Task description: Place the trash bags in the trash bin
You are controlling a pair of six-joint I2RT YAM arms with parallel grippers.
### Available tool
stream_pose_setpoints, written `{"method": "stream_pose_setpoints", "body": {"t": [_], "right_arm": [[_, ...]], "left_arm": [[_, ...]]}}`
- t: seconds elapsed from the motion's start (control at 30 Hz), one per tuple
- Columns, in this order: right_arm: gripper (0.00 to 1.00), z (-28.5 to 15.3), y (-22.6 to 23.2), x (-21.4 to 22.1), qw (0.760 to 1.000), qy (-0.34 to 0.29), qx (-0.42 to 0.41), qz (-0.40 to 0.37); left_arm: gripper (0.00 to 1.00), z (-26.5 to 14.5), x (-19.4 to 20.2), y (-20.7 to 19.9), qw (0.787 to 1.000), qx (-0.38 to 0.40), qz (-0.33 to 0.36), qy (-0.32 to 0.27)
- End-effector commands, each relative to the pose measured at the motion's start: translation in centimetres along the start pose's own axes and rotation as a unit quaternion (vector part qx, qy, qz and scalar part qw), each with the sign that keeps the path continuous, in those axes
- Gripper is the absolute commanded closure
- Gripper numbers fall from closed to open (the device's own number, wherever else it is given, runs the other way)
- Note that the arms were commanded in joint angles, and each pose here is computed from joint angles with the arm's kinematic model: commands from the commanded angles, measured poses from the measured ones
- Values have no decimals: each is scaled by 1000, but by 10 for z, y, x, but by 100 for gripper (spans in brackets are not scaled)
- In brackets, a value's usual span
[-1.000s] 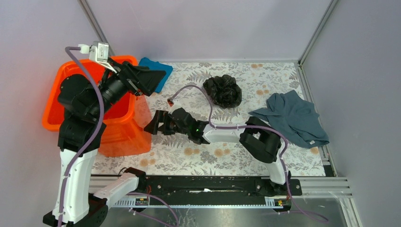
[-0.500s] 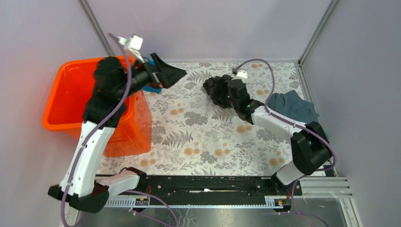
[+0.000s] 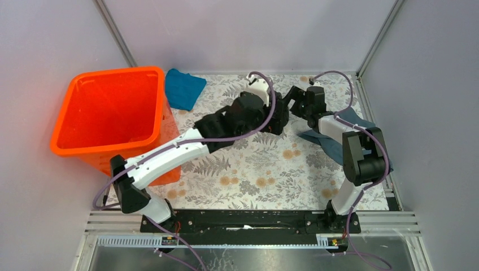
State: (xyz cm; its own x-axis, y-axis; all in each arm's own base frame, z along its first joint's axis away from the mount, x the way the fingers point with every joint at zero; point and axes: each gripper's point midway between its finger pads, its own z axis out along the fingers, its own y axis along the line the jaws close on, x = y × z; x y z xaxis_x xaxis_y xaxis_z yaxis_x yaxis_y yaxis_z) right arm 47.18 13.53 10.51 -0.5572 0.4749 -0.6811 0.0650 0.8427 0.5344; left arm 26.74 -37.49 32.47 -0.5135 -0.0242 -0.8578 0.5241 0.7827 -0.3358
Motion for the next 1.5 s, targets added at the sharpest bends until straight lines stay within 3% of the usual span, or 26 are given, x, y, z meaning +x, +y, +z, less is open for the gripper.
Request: {"method": "stream_pose_setpoints", "body": {"t": [0.0, 0.23, 0.5, 0.53, 0.63, 0.7, 0.77, 0.9, 1.03, 1.07, 1.13, 1.2, 1.23, 1.3, 1.47], "right_arm": [[4, -9, 40, 14, 991, 30, -126, -31], [7, -11, 52, 27, 984, 41, -175, -4], [17, 4, 54, 41, 978, 81, -190, 23], [17, 4, 55, 40, 978, 80, -191, 22], [17, 4, 52, 39, 980, 76, -184, 15], [17, 4, 49, 38, 981, 75, -178, 13], [17, 7, 43, 38, 982, 78, -172, 14], [17, 9, 37, 35, 982, 82, -168, 20], [17, 9, 39, 34, 981, 82, -174, 23], [17, 9, 40, 34, 981, 83, -176, 23], [17, 7, 40, 35, 980, 86, -178, 22], [15, 5, 39, 33, 982, 84, -171, 14], [14, 3, 38, 32, 982, 81, -168, 9], [9, -2, 36, 29, 984, 72, -160, -3], [3, -10, 32, 23, 986, 58, -157, -22]], "left_arm": [[1, 22, -16, 27, 991, -98, 2, -96], [1, 66, 36, 77, 979, -199, 21, -42], [1, 116, 58, 117, 979, -182, -91, -4], [5, 124, 61, 126, 978, -175, -111, 1], [35, 146, 60, 149, 974, -149, -173, -4], [40, 156, 59, 164, 968, -143, -204, -22], [36, 166, 57, 173, 965, -148, -215, -37], [20, 184, 63, 188, 961, -179, -206, -42], [19, 202, 65, 201, 960, -197, -193, -41], [21, 206, 67, 203, 961, -198, -190, -41], [37, 211, 67, 206, 963, -199, -179, -41], [64, 204, 57, 208, 963, -205, -167, -52], [82, 197, 50, 206, 965, -202, -159, -58], [98, 179, 24, 193, 969, -182, -149, -76], [100, 104, -41, 128, 983, -113, -80, -124]]}}
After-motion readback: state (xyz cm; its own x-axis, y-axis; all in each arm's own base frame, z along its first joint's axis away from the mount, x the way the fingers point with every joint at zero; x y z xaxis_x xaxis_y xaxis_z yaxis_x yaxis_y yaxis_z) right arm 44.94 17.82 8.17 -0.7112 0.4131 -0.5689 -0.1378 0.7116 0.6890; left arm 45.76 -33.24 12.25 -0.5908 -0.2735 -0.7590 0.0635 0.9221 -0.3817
